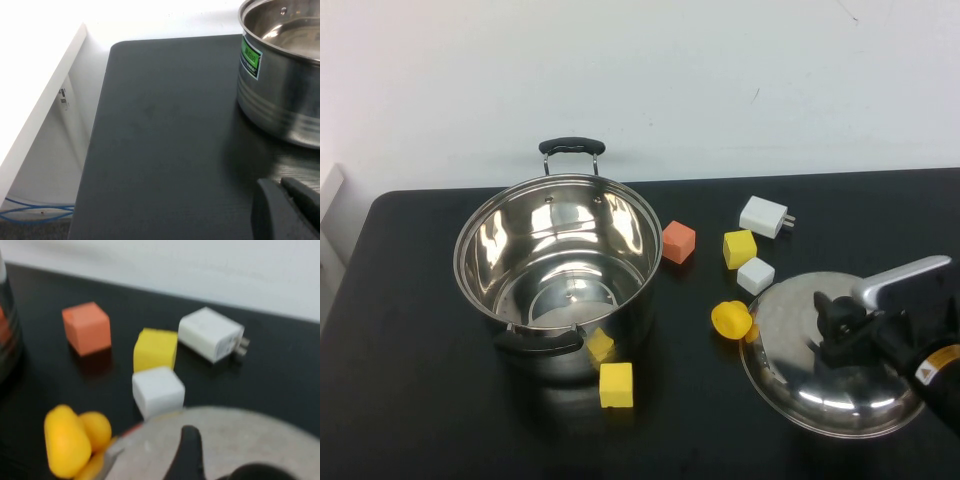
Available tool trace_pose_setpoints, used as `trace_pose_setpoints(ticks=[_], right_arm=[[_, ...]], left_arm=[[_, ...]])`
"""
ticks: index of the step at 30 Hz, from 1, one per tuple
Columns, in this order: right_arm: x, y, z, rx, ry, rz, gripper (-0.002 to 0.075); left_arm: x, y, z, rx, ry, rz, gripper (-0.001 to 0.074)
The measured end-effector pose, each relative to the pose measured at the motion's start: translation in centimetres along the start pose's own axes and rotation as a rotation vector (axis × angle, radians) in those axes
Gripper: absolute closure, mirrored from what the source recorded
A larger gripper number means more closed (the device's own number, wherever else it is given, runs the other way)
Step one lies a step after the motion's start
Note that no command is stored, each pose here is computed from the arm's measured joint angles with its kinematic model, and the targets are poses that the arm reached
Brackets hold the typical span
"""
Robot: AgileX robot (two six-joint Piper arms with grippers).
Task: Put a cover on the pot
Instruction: Pick up the pot lid, then place the pot lid on the pot
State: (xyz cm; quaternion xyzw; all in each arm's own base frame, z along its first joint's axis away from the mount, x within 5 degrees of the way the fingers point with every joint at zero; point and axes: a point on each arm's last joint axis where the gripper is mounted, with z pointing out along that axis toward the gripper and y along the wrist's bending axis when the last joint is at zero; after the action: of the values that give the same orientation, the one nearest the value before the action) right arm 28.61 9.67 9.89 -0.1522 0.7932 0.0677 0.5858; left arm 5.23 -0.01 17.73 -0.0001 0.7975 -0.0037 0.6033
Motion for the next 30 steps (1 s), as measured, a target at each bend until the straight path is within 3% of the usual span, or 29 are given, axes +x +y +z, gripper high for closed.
trace_pose_setpoints(ticks=[8, 12, 14, 19, 24, 30], right_arm=[[2.9, 0.2, 1.3, -0.005, 0.079, 0.053, 0.0158], [2.8, 0.2, 1.3, -0.004, 0.068, 0.060, 0.0258], [2.8, 0.2, 1.3, -0.004, 0.063, 0.064, 0.0372], [2.0, 0.1, 1.0, 0.001, 0.057, 0.068, 0.0379], [-1.4, -0.1, -0.8, 0.005, -0.039, 0.072, 0.0379], [-9.0, -0.2, -4.5, -0.010, -0.263, 0.076, 0.0379]], left_arm=[[0.0, 0.0, 0.0, 0.000, 0.000, 0.000, 0.0736], [0.0, 0.0, 0.0, 0.000, 0.000, 0.002, 0.0736], [0.0, 0.0, 0.0, 0.000, 0.000, 0.002, 0.0736], [0.0, 0.0, 0.0, 0.000, 0.000, 0.002, 0.0736], [0.0, 0.0, 0.0, 0.000, 0.000, 0.002, 0.0737], [0.0, 0.0, 0.0, 0.000, 0.000, 0.002, 0.0737]])
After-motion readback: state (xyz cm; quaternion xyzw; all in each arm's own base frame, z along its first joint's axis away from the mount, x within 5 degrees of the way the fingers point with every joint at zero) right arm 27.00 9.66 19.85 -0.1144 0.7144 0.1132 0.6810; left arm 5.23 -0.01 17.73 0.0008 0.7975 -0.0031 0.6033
